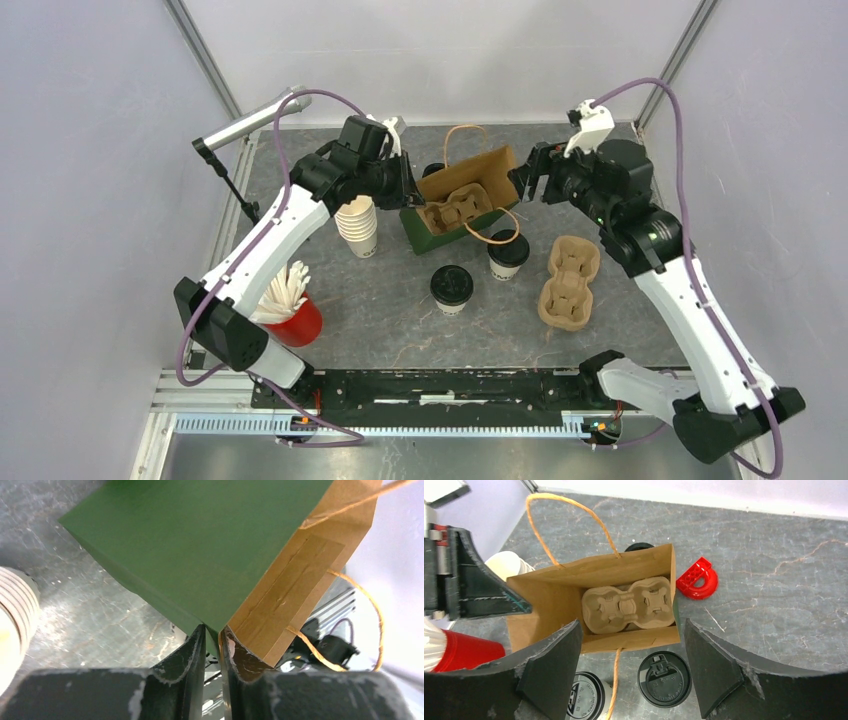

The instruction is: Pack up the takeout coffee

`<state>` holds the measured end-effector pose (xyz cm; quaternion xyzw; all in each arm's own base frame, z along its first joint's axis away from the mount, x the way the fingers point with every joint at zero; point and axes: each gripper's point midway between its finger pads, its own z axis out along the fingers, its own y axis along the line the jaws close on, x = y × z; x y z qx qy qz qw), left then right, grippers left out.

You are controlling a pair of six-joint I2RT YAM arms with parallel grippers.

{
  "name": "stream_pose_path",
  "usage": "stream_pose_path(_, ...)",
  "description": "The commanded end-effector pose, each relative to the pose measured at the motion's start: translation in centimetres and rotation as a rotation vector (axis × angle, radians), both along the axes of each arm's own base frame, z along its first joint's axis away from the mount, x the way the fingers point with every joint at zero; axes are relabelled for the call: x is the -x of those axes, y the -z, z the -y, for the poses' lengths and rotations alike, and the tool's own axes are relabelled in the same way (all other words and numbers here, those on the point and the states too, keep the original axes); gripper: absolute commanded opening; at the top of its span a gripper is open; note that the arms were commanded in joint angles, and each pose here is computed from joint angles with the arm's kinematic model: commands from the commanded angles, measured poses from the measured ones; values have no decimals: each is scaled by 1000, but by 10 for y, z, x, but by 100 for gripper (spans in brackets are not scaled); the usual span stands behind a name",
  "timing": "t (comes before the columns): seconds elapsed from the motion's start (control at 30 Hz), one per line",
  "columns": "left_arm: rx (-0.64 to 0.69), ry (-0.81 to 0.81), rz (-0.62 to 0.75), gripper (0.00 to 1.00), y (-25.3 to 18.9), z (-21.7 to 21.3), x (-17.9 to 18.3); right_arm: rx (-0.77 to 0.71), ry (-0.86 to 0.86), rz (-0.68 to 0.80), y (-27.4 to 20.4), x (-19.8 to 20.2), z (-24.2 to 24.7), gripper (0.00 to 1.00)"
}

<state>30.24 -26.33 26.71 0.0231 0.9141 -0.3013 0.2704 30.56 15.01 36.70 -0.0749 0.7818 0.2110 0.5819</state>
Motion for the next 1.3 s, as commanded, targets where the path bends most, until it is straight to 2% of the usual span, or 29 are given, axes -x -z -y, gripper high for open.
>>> stream_pose_path(0.0, -51, 198, 209, 24, -16, -3, 1, 38, -19, -24, 17, -16, -7, 79)
stream_pose_path(0.07, -69, 228, 262, 24, -19, -4, -1, 66, -27, -39, 29, -19, -8, 78)
stream_pose_path(0.1, -77, 254, 288, 28, -18, -5, -1, 86, -28, -45, 35, -20, -7, 77)
stream_pose_path(0.27, -109, 323, 406, 26, -15, -8, -1, 144, -62, -73, 65, -26, -11, 73)
stream_pose_path(0.53, -140, 289, 521, 26, -22, -16, -11, 162, -52, -69, 70, -45, -15, 66)
stream_pose_path(0.8, -98, 275, 612, 25, -36, -9, -21, 151, -85, -134, 98, -45, -25, 45)
stream_pose_path(0.9, -81, 265, 661, 25, -47, -6, -27, 153, -87, -99, 88, -50, -26, 24)
stream_pose_path(0.97, -76, 254, 697, 25, -55, -6, -29, 140, -111, -75, 82, -52, -31, 14)
stream_pose_path(1.17, -99, 247, 817, 27, -55, -17, -25, 108, -133, 34, 81, -47, -34, 11)
stream_pose_path(1.27, -123, 231, 775, 36, -40, -23, -22, 97, -161, 69, 89, -43, -38, 11)
